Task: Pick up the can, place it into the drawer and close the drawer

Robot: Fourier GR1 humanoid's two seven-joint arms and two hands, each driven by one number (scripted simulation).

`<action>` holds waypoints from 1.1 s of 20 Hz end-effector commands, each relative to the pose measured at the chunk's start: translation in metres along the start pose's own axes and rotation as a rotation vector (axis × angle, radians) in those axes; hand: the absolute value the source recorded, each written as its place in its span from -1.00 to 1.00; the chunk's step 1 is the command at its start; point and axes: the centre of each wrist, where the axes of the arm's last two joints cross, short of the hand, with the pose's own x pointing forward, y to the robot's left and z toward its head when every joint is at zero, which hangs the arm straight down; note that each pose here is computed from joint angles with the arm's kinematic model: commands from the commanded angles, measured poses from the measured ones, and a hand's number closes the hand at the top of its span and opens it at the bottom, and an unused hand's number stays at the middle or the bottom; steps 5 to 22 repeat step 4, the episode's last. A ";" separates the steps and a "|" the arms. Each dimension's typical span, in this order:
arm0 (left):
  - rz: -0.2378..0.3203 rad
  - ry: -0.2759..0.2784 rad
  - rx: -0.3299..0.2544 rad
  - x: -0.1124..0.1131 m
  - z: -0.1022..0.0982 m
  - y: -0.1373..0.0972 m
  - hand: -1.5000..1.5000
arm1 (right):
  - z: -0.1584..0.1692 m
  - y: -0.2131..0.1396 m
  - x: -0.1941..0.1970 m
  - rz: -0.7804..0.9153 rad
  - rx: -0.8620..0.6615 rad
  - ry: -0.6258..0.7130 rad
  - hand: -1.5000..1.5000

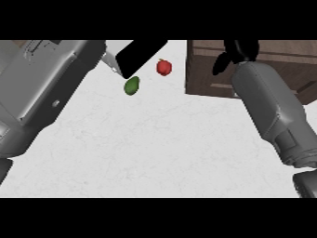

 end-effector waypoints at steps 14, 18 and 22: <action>0.004 0.001 0.000 -0.012 0.012 0.008 -1.00 | -0.038 -0.037 0.024 -0.158 -0.139 -0.021 -1.00; 0.004 0.001 0.000 -0.012 0.012 0.008 -1.00 | -0.038 -0.037 0.024 -0.158 -0.139 -0.021 -1.00; 0.004 0.001 0.000 -0.012 0.012 0.008 -1.00 | -0.038 -0.037 0.024 -0.158 -0.139 -0.021 -1.00</action>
